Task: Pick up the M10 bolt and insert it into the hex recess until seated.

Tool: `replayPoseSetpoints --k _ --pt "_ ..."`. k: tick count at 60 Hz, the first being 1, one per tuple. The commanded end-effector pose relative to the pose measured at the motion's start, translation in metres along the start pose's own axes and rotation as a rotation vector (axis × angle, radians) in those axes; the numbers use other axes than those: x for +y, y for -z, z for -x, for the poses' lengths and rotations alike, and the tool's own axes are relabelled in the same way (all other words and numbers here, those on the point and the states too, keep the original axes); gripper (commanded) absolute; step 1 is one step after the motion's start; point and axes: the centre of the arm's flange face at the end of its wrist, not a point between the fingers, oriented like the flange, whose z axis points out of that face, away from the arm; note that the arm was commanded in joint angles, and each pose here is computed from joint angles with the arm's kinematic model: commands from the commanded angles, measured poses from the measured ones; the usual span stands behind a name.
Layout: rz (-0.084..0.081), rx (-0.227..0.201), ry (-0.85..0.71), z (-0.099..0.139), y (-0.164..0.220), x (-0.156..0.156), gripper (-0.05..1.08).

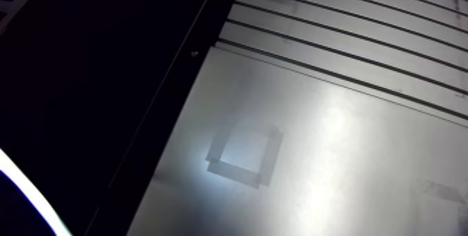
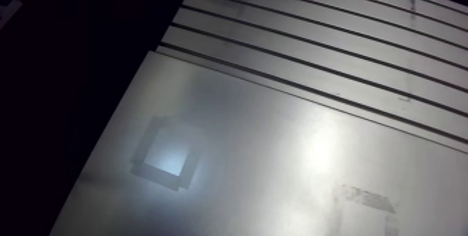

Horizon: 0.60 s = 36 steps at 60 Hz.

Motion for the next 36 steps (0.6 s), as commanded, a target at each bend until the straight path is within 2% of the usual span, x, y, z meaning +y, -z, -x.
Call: replayPoseSetpoints --k 1,10,12,25,29,36 --pt "0.011 0.005 -0.183 0.004 -0.004 0.000 1.08" --pt "0.003 0.060 -0.245 0.010 0.014 0.005 1.08" --pt "-0.003 0.080 -0.250 0.012 0.018 0.007 1.08" --pt "-0.006 0.080 -0.248 0.016 0.016 0.016 1.08" --pt "-0.013 0.065 -0.242 0.018 0.012 0.015 1.08" --pt "-0.013 0.049 -0.229 0.021 0.007 0.016 1.08"
